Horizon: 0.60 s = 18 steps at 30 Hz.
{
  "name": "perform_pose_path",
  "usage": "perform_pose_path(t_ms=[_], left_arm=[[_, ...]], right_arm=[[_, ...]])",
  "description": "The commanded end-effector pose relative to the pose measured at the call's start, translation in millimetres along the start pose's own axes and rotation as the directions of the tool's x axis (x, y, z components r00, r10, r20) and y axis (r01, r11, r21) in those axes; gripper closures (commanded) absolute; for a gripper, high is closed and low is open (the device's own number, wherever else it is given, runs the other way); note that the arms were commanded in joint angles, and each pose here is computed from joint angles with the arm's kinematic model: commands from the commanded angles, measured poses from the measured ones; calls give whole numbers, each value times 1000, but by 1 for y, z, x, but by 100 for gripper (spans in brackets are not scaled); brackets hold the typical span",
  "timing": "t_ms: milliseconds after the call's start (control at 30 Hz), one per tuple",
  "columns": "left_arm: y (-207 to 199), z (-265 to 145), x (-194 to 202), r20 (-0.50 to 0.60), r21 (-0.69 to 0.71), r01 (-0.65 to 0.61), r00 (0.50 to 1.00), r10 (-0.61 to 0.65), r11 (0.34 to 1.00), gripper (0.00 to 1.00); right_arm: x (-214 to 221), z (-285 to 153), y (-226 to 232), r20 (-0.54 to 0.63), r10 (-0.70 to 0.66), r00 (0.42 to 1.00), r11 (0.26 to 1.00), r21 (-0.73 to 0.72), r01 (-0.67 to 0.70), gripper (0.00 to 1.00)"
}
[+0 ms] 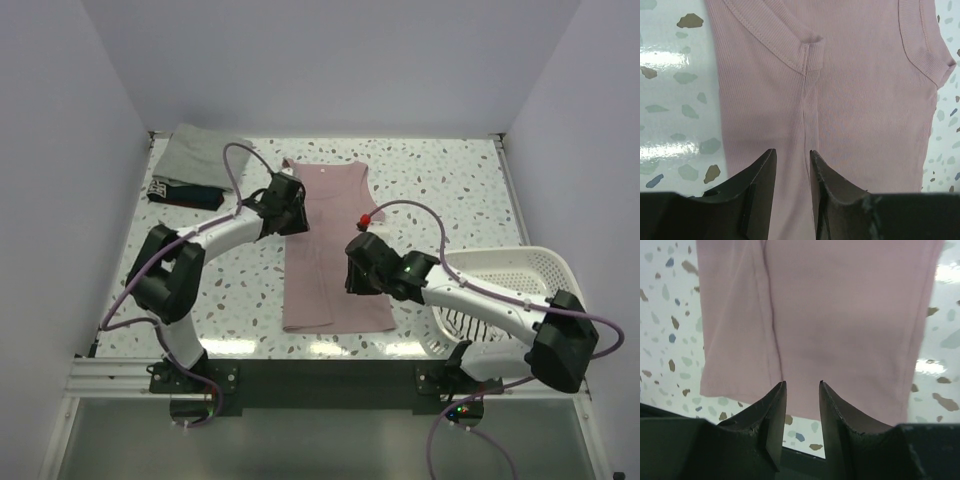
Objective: Fold and stack the tank tops
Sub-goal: Fold the tank top
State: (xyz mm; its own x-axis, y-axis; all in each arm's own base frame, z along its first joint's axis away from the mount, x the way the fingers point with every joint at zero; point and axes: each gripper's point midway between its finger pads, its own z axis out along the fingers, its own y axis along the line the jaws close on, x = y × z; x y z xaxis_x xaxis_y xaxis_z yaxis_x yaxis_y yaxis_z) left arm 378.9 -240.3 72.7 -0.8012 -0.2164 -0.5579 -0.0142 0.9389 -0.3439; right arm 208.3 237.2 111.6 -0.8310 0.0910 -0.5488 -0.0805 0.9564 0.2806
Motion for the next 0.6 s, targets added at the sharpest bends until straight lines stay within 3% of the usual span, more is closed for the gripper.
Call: perform_pose_path(t_ms=[0, 300, 567], left_arm=[[-11, 3, -21, 50, -2, -9, 999, 9, 1000, 62], [-10, 44, -14, -2, -34, -57, 998, 57, 998, 62], [-6, 51, -12, -6, -52, -62, 998, 62, 997, 62]], right_arm=[[26, 7, 23, -33, -59, 998, 997, -45, 57, 64], [83, 30, 58, -105, -155, 982, 987, -64, 149, 62], [97, 44, 59, -115, -161, 980, 987, -14, 160, 60]])
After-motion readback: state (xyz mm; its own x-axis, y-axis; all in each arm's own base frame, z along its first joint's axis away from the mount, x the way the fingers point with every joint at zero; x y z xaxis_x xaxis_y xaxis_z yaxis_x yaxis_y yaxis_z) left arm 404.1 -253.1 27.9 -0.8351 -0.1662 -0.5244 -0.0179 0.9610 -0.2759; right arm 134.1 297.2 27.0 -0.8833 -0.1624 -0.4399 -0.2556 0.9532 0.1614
